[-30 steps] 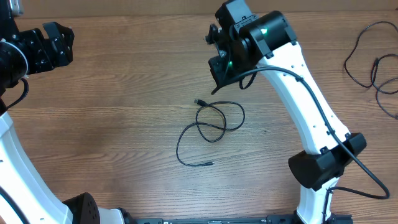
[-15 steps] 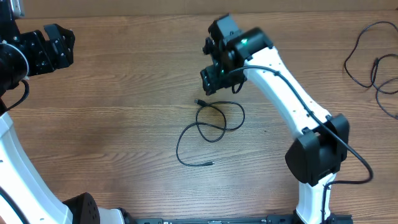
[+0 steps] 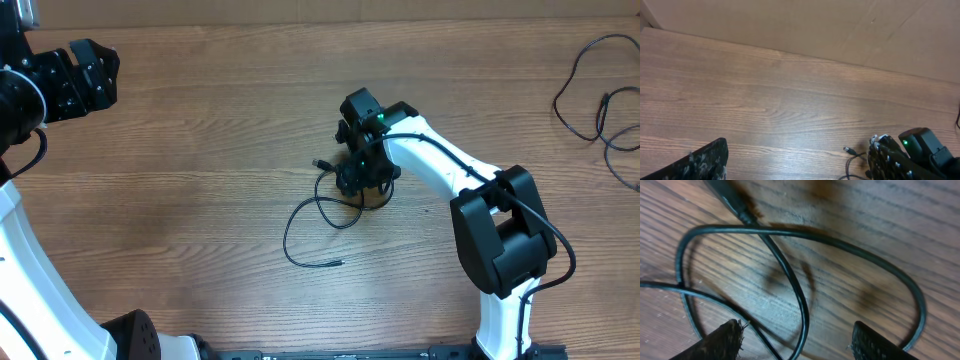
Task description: Untangle cables
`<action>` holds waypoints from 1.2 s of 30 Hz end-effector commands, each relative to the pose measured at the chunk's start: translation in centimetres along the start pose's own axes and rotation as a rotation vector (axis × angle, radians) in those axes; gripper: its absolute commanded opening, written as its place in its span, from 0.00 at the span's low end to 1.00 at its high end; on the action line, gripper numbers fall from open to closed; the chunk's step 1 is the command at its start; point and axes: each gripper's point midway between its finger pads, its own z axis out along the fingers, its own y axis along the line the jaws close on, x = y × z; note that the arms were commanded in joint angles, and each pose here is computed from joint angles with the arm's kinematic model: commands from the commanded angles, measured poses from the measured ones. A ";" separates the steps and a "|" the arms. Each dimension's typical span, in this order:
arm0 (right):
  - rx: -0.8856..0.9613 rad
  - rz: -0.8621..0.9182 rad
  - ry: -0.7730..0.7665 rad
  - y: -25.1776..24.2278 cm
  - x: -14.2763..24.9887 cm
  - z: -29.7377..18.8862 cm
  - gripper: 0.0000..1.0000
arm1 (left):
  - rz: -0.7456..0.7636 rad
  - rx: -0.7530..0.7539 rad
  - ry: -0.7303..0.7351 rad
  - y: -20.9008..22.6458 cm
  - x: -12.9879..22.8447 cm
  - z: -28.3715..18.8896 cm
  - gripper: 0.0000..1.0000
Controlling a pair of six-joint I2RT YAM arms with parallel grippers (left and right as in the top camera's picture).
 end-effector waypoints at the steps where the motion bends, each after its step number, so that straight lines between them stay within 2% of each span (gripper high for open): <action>1: -0.019 -0.003 0.012 -0.1 0.8 1.6 0.70 | 0.029 0.012 -0.009 -0.6 0.0 -0.5 0.88; 7: -0.020 -0.003 0.005 -0.3 1.6 3.3 0.68 | 0.029 0.012 -0.009 -0.6 0.0 -0.5 0.88; 8: -0.020 -0.003 0.005 -0.4 1.7 3.5 0.39 | 0.029 0.012 -0.009 -0.6 0.0 -0.5 0.88; 9: -0.020 -0.003 0.005 -0.4 1.8 3.6 0.04 | 0.029 0.012 -0.009 -0.6 0.0 -0.5 0.88; 13: -0.039 -0.003 0.007 0.0 2.0 3.4 0.04 | 0.028 0.012 -0.007 -0.6 0.1 -0.5 0.88; 16: -0.063 -0.004 -0.002 0.6 1.7 1.5 0.04 | 0.028 0.012 -0.007 -0.6 0.1 -0.5 0.88; 18: -0.078 0.001 -0.001 1.3 1.6 -1.5 0.04 | 0.028 0.012 -0.007 -0.6 0.1 -0.5 0.88; 23: -0.099 0.037 0.000 3.2 1.5 -13.1 0.04 | 0.029 0.012 -0.010 -0.6 0.0 -0.5 0.88; 27: -0.119 -0.009 -0.245 4.9 -1.8 -23.4 0.04 | 0.030 0.013 -0.013 -0.6 -0.1 -0.5 0.88; 31: -0.140 -0.044 -0.522 5.8 -4.9 -30.9 0.04 | 0.026 0.013 -0.003 -0.6 0.2 -0.5 0.87; 34: -0.149 -0.006 -0.627 5.1 -6.6 -33.0 0.04 | 0.023 0.013 0.004 -0.6 0.3 -0.5 0.87; 36: -0.139 0.016 -0.590 4.2 -7.1 -31.4 0.04 | 0.023 0.014 0.006 -0.6 0.4 -0.5 0.87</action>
